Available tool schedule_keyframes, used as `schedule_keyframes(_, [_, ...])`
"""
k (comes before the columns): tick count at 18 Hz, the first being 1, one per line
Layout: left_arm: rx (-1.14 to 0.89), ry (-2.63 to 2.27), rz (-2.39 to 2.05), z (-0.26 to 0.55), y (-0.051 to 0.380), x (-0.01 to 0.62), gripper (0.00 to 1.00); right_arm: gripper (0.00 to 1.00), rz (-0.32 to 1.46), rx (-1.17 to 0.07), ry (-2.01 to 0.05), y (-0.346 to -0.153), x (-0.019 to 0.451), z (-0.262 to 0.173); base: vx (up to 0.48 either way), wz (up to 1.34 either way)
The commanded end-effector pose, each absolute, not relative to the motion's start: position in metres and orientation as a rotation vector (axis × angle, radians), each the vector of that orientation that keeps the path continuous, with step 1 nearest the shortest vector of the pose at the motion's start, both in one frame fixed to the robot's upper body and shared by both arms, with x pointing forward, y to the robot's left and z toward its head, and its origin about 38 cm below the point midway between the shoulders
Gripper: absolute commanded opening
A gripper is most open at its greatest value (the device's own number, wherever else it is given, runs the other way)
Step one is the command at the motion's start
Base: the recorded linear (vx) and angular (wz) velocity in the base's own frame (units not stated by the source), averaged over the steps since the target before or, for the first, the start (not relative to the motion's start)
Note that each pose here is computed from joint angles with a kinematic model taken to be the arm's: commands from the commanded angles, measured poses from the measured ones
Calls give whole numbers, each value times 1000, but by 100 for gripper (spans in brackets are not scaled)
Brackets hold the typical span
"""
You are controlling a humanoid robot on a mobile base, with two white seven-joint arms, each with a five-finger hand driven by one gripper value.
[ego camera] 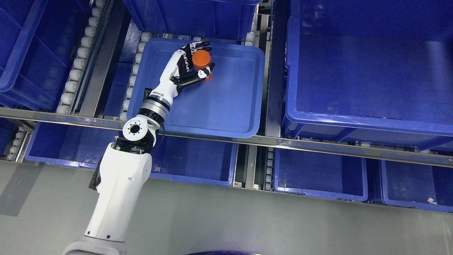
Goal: Grab orange capacitor from left shelf to right desk
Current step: 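Close the left hand fingers around the orange capacitor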
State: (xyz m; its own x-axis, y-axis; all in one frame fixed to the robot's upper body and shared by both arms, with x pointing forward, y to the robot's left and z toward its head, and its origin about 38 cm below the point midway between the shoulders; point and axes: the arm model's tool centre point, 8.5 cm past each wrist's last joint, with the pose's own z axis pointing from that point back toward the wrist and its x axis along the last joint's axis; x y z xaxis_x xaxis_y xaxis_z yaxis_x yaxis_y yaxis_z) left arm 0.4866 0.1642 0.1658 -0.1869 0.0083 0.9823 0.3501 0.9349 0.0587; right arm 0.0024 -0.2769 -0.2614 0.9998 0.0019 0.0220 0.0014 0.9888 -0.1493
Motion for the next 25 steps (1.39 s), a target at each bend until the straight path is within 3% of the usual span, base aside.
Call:
schedule_keyframes(1, [-251, -1692, -320, 150, 171, 489, 47, 100, -13, -168, -36, -288, 6, -260, 0, 0])
schedule_keyframes(5, [-255, -1681, -347, 153, 164, 492, 61, 100, -13, -168, -38, -288, 7, -260, 0, 0])
schedule_keyframes(13, [-269, -1679, -422, 165, 149, 506, 60, 100, -13, -168, -38, -288, 7, -260, 0, 0])
schedule_keyframes(23, [-281, -1759, -409, 168, 158, 503, 10, 100, -13, -168, -38, -288, 7, -260, 0, 0])
schedule_keyframes(25, [-277, -1775, -396, 168, 162, 502, 5, 100, -13, -168, -38, -288, 7, -260, 0, 0])
